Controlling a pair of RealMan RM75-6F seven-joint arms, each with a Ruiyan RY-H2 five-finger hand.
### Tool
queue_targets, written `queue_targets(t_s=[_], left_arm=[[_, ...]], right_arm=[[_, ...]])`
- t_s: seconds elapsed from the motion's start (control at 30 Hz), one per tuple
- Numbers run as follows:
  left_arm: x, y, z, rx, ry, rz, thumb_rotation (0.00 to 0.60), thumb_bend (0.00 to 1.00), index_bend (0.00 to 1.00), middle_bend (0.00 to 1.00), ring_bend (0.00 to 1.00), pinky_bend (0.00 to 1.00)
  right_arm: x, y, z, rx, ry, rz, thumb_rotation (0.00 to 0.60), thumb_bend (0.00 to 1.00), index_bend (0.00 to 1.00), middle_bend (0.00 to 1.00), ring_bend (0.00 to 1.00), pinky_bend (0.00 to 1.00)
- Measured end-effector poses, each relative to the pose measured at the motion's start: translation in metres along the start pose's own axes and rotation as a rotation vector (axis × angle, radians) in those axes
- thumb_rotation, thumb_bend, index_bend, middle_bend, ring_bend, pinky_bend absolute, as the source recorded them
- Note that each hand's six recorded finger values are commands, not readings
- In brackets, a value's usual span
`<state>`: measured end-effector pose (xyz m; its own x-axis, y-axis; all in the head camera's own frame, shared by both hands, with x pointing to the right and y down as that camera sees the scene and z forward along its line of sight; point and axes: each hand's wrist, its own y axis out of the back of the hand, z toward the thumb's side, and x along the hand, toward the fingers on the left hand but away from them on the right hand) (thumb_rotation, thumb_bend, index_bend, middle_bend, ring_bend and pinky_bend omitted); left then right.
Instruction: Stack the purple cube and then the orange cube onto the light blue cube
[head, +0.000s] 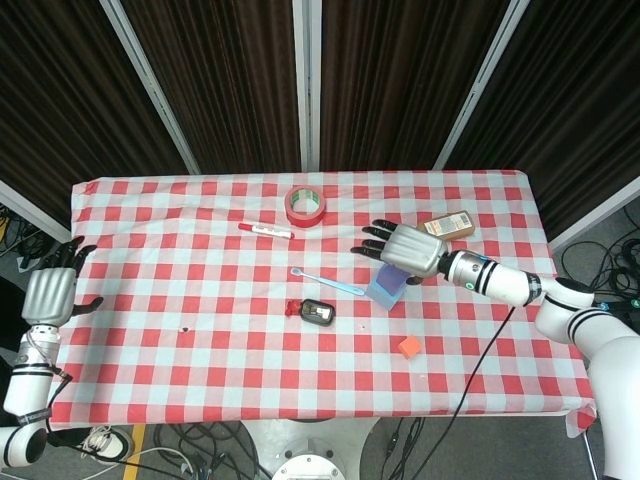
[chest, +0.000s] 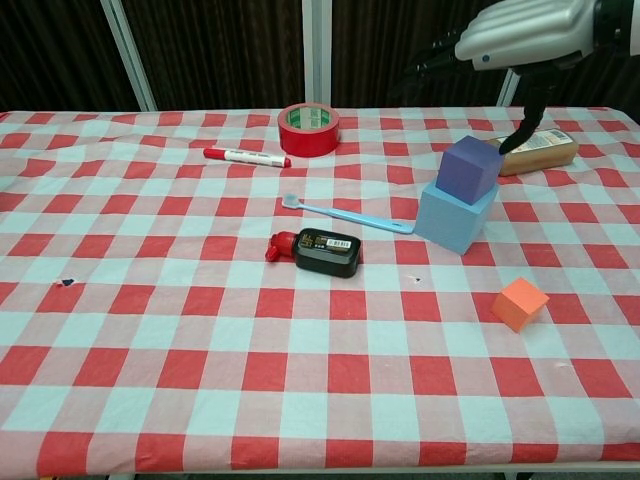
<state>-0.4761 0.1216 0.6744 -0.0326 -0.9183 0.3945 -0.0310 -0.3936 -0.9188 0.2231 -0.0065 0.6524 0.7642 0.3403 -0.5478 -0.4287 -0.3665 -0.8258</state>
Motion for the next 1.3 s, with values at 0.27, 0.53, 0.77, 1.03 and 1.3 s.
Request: queue_targets(t_s=[0.27, 0.53, 0.77, 1.03, 1.3], left_arm=[[-0.001, 0.000, -0.003, -0.009, 0.009, -0.003, 0.600, 0.21, 0.23, 0.20, 0.13, 0.24], [-0.003, 0.004, 0.003, -0.022, -0.011, 0.012, 0.600, 0.21, 0.23, 0.20, 0.13, 0.24], [-0.004, 0.009, 0.008, -0.044, -0.027, 0.027, 0.600, 0.21, 0.23, 0.20, 0.13, 0.24], [-0.006, 0.015, 0.012, -0.070, -0.047, 0.036, 0.600, 0.21, 0.23, 0.20, 0.13, 0.24], [-0.007, 0.019, 0.013, -0.078, -0.046, 0.047, 0.600, 0.21, 0.23, 0.20, 0.13, 0.24]], right_arm=[[0.014, 0.027, 0.053, -0.079, 0.081, -0.092, 0.600, 0.00, 0.00, 0.19, 0.04, 0.07], [0.035, 0.047, 0.114, -0.014, 0.136, -0.187, 0.600, 0.00, 0.02, 0.57, 0.42, 0.51], [0.047, 0.038, 0.127, 0.115, 0.049, -0.140, 0.600, 0.00, 0.10, 0.92, 0.87, 0.88], [0.063, -0.009, 0.106, 0.167, -0.190, 0.105, 0.600, 0.00, 0.16, 1.00, 1.00, 0.99], [0.083, -0.063, 0.118, 0.053, -0.303, 0.271, 0.600, 0.04, 0.26, 1.00, 1.00, 1.00]])
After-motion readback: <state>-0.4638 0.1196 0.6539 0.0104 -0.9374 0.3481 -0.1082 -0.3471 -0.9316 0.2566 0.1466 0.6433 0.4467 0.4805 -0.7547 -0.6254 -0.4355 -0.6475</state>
